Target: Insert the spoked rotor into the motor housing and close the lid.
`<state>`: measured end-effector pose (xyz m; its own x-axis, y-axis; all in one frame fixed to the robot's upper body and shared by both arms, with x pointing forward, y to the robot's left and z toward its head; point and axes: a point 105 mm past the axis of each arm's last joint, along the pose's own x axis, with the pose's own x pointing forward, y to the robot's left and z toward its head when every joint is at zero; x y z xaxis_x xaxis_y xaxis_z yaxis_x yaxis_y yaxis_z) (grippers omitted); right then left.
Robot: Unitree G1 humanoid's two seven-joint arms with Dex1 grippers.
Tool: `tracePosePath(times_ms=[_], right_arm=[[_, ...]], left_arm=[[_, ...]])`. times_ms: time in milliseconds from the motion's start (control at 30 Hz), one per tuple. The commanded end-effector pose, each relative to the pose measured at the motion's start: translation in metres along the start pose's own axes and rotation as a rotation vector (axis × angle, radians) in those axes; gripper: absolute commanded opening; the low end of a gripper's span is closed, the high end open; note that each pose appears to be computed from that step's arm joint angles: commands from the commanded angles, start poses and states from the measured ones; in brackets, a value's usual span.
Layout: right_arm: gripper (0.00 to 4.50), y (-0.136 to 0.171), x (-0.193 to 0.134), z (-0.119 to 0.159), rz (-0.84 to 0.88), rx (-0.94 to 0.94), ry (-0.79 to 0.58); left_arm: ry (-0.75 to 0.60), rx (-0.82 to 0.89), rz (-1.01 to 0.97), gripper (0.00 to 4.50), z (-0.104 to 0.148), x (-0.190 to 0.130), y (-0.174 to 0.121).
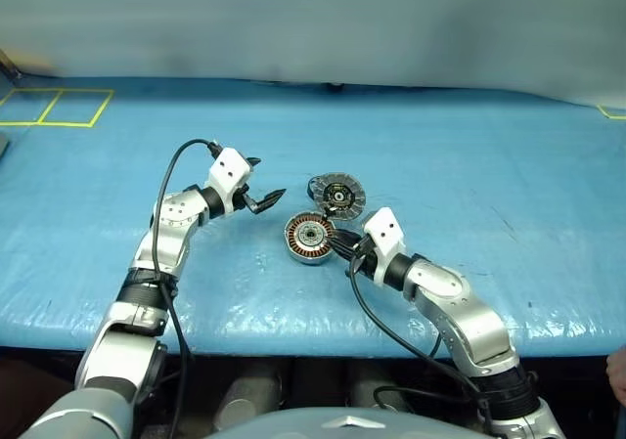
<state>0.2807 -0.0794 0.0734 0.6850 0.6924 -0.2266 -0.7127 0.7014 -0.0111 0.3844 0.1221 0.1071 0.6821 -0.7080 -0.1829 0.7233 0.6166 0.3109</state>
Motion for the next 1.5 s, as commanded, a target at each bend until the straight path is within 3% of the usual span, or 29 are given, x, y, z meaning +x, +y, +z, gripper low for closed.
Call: tracePosePath(times_ms=[33,467,867,1500], right_arm=[[0.84,-0.002,-0.003,0.011,-0.023,-0.023,-0.049],[0.84,-0.071,-0.018,0.005,-0.301,-0.224,0.096],[0.84,-0.117,0.013,0.023,-0.288,-0.322,0.094],[0.84,-0.1,0.043,0.035,-0.014,-0.267,-0.001]], left_arm=[[0.003,0.024,-0.04,4.5,0.001,0.006,-0.001],[-0.075,-0.065,-0.103,4.5,-0.011,-0.006,-0.028],[-0.076,-0.113,-0.123,4.5,-0.02,-0.021,-0.045],[-0.109,-0.156,-0.141,4.5,-0.019,-0.043,-0.059]])
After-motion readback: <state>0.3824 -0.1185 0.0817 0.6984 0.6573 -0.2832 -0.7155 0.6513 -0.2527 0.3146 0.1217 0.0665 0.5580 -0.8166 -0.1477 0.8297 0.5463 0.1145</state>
